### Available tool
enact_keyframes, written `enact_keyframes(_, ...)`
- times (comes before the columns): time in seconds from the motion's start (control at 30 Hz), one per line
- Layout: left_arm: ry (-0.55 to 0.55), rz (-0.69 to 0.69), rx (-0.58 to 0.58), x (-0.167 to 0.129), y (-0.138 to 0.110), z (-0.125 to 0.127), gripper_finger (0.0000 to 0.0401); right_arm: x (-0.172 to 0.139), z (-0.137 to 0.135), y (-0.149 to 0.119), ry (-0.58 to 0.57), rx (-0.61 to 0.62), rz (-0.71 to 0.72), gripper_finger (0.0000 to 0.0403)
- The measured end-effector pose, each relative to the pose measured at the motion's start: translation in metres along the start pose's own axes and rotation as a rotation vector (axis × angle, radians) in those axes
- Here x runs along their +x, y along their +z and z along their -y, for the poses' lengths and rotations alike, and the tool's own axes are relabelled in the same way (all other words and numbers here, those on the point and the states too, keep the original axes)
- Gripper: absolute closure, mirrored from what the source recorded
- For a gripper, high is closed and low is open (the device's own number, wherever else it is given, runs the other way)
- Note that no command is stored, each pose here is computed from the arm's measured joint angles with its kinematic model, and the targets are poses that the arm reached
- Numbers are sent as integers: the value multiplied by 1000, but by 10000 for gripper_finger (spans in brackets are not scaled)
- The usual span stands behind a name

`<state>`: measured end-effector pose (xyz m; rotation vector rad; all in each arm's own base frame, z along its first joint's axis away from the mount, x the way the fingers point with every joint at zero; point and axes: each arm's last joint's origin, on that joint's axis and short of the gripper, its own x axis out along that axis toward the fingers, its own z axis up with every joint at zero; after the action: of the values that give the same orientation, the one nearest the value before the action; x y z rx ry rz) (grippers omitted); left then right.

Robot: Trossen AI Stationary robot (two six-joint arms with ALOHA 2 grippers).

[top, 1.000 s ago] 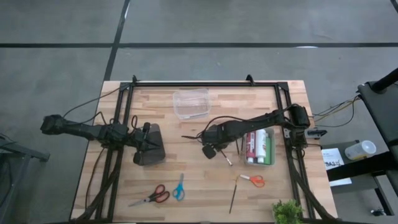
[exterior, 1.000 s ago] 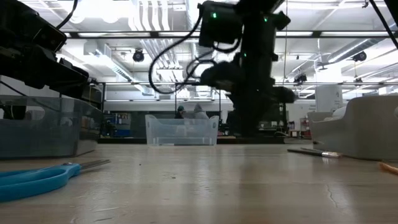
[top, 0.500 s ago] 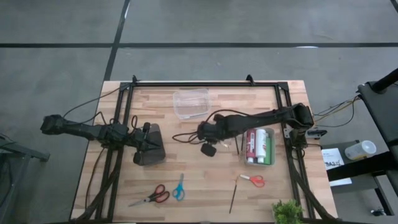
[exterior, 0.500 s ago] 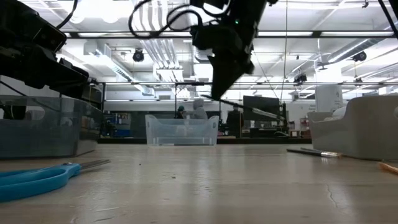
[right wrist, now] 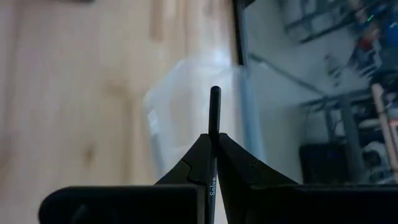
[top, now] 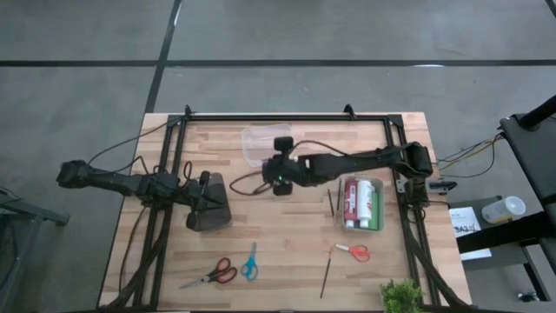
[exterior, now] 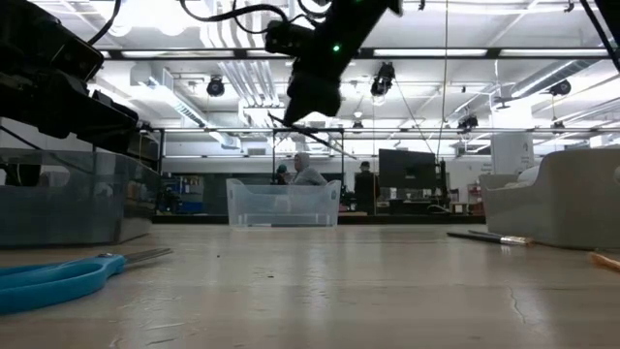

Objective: Pick & Place Paint Supplies
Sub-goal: Put the silver paint brush into the transparent bin

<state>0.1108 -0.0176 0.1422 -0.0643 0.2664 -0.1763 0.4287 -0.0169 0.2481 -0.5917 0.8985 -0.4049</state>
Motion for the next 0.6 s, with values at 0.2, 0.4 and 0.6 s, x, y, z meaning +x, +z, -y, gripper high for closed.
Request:
enact_keyframes(0.2,0,1,0,0,0,0,350,33,22,-5,-58,-52,27,391)
enact_keyframes(0.4,-1,0,0,0,0,0,350,60,38,-15,-20,-103,56,390)
enact_keyframes(0.6,0,1,0,0,0,0,350,74,52,-24,55,-33,101,390)
